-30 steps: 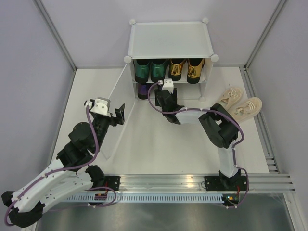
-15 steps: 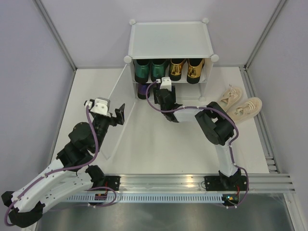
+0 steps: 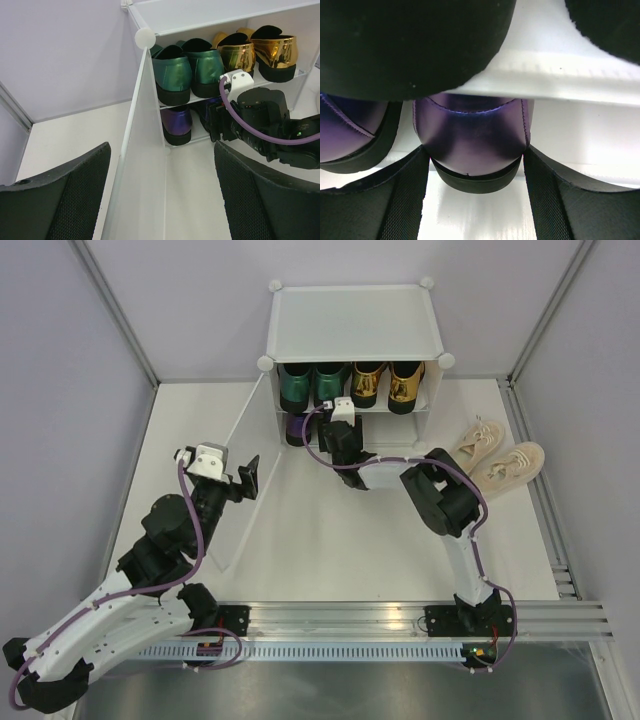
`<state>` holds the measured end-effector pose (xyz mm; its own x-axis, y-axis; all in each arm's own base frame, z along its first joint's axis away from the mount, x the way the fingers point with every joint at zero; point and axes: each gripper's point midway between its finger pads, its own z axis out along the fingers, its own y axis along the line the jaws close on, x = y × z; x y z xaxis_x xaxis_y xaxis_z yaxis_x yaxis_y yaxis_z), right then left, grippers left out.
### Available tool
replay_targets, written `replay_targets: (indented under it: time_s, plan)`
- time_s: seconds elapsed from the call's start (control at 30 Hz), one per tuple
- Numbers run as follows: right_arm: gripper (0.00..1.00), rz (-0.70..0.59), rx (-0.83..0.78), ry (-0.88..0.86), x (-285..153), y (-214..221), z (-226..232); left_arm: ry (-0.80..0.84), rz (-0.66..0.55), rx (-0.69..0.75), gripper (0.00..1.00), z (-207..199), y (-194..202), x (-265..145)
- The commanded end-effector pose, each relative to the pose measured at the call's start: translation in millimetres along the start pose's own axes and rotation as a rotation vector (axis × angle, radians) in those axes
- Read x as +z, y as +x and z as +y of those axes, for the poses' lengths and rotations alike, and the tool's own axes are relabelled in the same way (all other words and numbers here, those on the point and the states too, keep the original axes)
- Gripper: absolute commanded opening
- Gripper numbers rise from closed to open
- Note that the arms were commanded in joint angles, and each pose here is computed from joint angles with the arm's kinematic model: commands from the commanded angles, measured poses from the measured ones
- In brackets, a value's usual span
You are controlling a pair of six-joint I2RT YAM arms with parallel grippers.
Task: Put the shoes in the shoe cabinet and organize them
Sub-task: Place the shoe in the shoe cabinet.
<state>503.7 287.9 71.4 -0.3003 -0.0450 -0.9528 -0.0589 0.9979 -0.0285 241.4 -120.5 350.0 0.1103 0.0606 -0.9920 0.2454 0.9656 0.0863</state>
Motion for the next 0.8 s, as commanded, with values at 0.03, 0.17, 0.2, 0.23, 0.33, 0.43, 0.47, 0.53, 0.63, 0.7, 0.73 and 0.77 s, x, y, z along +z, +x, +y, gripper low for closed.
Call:
replay_targets:
  time_s: [0.03,0.17,0.2,0.23,0.33,0.43,0.47,0.53,0.63,0.7,0.73,0.77]
  plan:
    - [0.31,-0.095,0.072,-0.050,8,-38,18,0.007,-0.031,-0.023,0.87,1,-14,-2]
    - [0.31,-0.091,0.077,-0.061,10,-37,21,0.010,-0.033,-0.025,0.87,1,-14,-3]
    - [0.32,-0.089,0.081,-0.062,10,-36,22,0.010,-0.035,-0.027,0.87,1,-15,-3]
    - [0.32,-0.089,0.082,-0.065,10,-36,22,0.010,-0.033,-0.025,0.87,1,-14,-3]
    - [0.34,-0.082,0.089,-0.072,11,-33,24,0.010,-0.034,-0.026,0.87,1,-15,-3]
    - [0.37,-0.078,0.091,-0.076,11,-31,25,0.011,-0.034,-0.029,0.87,1,-15,-3]
    - [0.38,-0.079,0.093,-0.077,11,-31,25,0.011,-0.034,-0.028,0.87,1,-15,-3]
    - [0.39,-0.076,0.096,-0.084,12,-29,27,0.010,-0.037,-0.029,0.87,2,-15,-4]
    - [0.41,-0.072,0.100,-0.095,12,-29,29,0.008,-0.038,-0.029,0.87,2,-16,-4]
    - [0.42,-0.071,0.111,-0.106,10,-29,31,0.010,-0.037,-0.029,0.87,2,-16,-4]
    - [0.46,-0.073,0.116,-0.109,10,-30,32,0.009,-0.038,-0.030,0.87,2,-16,-4]
    - [0.49,-0.073,0.118,-0.116,10,-31,33,0.010,-0.037,-0.029,0.87,2,-15,-4]
